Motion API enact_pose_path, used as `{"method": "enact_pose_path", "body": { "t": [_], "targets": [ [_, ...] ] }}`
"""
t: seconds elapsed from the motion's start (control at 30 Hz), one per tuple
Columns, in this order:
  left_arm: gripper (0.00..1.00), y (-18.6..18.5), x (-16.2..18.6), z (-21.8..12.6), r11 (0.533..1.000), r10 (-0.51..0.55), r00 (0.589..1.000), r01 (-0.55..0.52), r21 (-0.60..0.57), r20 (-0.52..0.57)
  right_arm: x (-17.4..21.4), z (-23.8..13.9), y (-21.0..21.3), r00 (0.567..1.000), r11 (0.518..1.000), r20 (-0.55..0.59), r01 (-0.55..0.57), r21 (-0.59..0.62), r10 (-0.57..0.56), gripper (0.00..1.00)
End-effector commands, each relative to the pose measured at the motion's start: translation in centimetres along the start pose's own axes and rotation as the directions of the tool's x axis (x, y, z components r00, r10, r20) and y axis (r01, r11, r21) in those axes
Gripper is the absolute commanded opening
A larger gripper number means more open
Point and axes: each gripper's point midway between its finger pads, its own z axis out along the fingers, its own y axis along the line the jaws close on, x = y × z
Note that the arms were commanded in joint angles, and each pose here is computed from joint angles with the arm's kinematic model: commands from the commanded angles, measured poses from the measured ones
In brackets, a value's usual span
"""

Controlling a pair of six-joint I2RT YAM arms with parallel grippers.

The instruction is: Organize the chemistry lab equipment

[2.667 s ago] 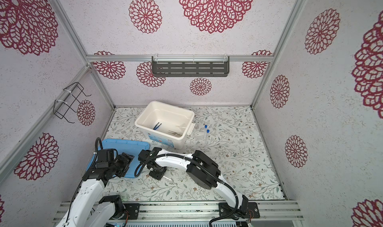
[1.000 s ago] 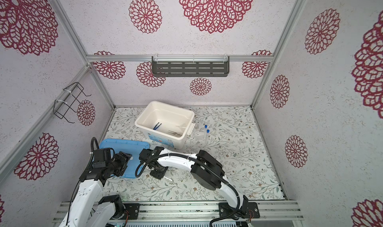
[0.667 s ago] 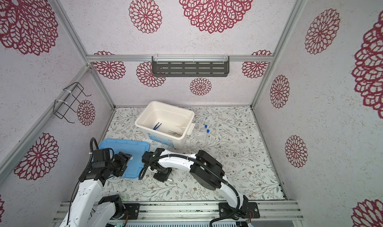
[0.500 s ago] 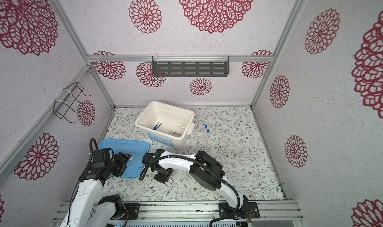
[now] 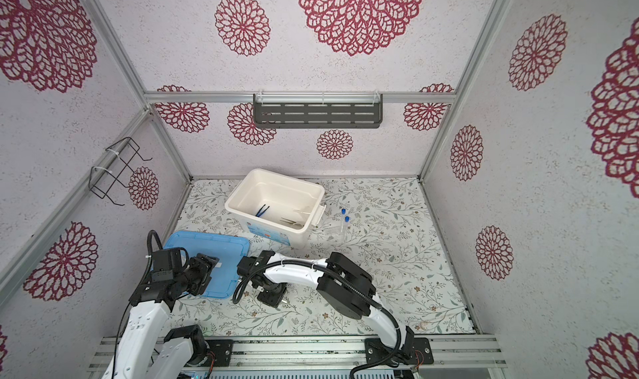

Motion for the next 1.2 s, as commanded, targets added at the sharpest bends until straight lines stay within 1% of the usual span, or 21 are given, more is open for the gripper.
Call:
{"method": "enact_pose_path", "body": {
  "t": [0.0,0.2,0.4,0.5,0.67,0.83,1.03,1.17],
  "targets": [
    [0.72,-0.7,-0.4,-0.5,1.000,0.011,1.000,-0.012,0.017,0.013,1.2,-1.8,-0.4,1.000,1.000,-0.003,-0.001,0.032,0.001,0.01],
    [0.72,-0.5,-0.3,-0.2,1.000,0.005,1.000,-0.005,0.012,0.002,1.4,-2.7,-0.6,0.999,0.999,0.046,-0.005,0.051,0.003,0.00],
    [0.72,-0.2,0.0,0.1,1.000,-0.006,1.000,0.006,0.012,-0.011,1.9,-2.5,-0.5,0.998,0.999,0.056,-0.018,0.046,0.016,0.00],
    [0.71,0.4,0.3,0.3,1.000,-0.016,1.000,0.016,-0.009,-0.019,2.0,-2.9,-0.6,0.997,0.999,0.074,-0.019,0.050,0.015,0.00],
    [0.69,0.4,0.9,0.8,1.000,-0.023,0.998,0.024,0.009,-0.050,1.5,-3.6,0.4,0.989,1.000,0.147,0.020,-0.007,-0.019,0.00],
    [0.69,0.6,2.4,0.9,1.000,0.001,0.998,-0.002,-0.012,-0.065,1.9,-3.3,0.3,0.990,1.000,0.138,0.019,-0.010,-0.017,0.00],
    [0.67,0.2,5.3,2.4,0.997,-0.025,0.994,0.032,0.071,-0.109,1.6,-3.5,0.2,0.981,1.000,0.196,-0.009,-0.018,0.012,0.00],
    [0.68,-0.3,6.1,2.9,0.998,-0.003,0.993,0.011,0.064,-0.122,1.6,-3.3,0.1,0.975,1.000,0.219,-0.020,-0.020,0.024,0.00]
  ]
}}
